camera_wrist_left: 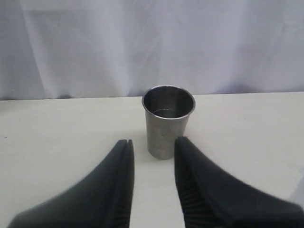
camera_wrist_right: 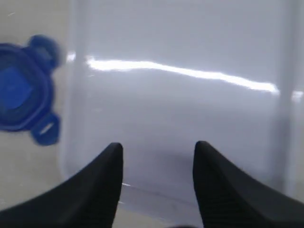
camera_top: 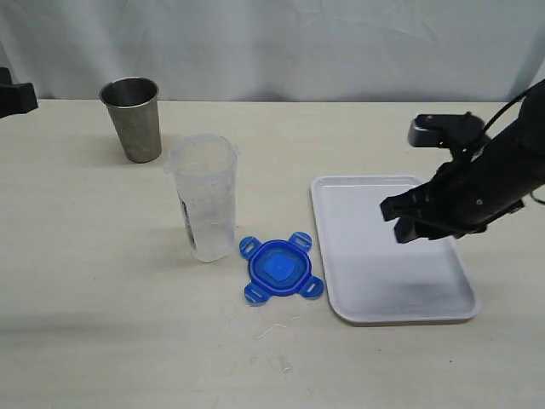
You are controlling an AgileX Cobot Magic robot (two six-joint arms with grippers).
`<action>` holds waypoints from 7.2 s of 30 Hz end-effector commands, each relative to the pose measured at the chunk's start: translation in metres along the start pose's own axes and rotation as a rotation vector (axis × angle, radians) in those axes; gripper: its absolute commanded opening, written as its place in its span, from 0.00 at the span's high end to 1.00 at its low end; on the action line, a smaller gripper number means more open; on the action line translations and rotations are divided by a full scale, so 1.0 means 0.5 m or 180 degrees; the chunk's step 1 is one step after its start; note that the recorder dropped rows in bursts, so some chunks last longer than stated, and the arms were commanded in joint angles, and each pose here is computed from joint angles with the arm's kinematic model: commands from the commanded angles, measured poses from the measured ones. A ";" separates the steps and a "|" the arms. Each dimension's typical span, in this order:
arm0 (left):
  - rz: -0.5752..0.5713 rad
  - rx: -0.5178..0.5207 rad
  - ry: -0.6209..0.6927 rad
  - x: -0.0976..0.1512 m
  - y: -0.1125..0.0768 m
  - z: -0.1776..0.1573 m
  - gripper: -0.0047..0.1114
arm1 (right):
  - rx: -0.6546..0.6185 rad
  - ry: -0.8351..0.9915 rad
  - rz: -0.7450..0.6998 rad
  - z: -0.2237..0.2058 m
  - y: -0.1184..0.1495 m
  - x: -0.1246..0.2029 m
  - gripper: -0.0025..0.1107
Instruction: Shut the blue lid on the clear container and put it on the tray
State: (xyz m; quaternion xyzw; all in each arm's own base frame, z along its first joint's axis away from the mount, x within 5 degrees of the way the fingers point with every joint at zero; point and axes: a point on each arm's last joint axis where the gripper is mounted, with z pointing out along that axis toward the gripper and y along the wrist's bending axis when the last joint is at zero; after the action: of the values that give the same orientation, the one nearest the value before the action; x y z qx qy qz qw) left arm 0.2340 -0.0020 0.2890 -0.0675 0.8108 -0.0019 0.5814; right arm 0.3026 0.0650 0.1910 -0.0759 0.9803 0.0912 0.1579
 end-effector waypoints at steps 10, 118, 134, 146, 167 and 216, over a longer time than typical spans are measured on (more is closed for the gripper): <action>-0.0007 0.0181 0.0116 0.008 -0.009 -0.001 0.71 | -0.0671 -0.0203 -0.1476 0.037 0.162 0.085 0.58; 0.0207 -0.0130 0.0324 0.080 0.017 -0.003 0.71 | -0.0914 0.0498 -0.0128 0.161 0.079 -0.010 0.55; 0.0213 -0.0129 0.0324 0.080 0.017 -0.003 0.71 | -0.1044 0.0528 -0.0283 0.161 0.085 -0.007 0.75; 0.0212 -0.0119 0.0330 0.080 0.017 -0.003 0.71 | -0.1082 0.0682 -0.0192 0.178 0.085 0.003 0.60; 0.0212 -0.0127 0.0325 0.080 0.017 -0.003 0.71 | -0.1199 0.0312 -0.0432 0.141 0.096 -0.018 0.94; 0.0231 -0.0130 0.0322 0.080 0.017 -0.003 0.71 | 0.0220 -0.1271 -0.1727 -0.210 0.397 -0.150 0.94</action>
State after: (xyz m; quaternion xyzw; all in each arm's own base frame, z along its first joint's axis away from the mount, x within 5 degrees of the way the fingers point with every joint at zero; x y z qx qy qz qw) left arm 0.2198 0.0013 0.2526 -0.0500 0.8399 0.0304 0.5395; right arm 0.3053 0.2465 0.3376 -0.3190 0.8757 0.0353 0.3607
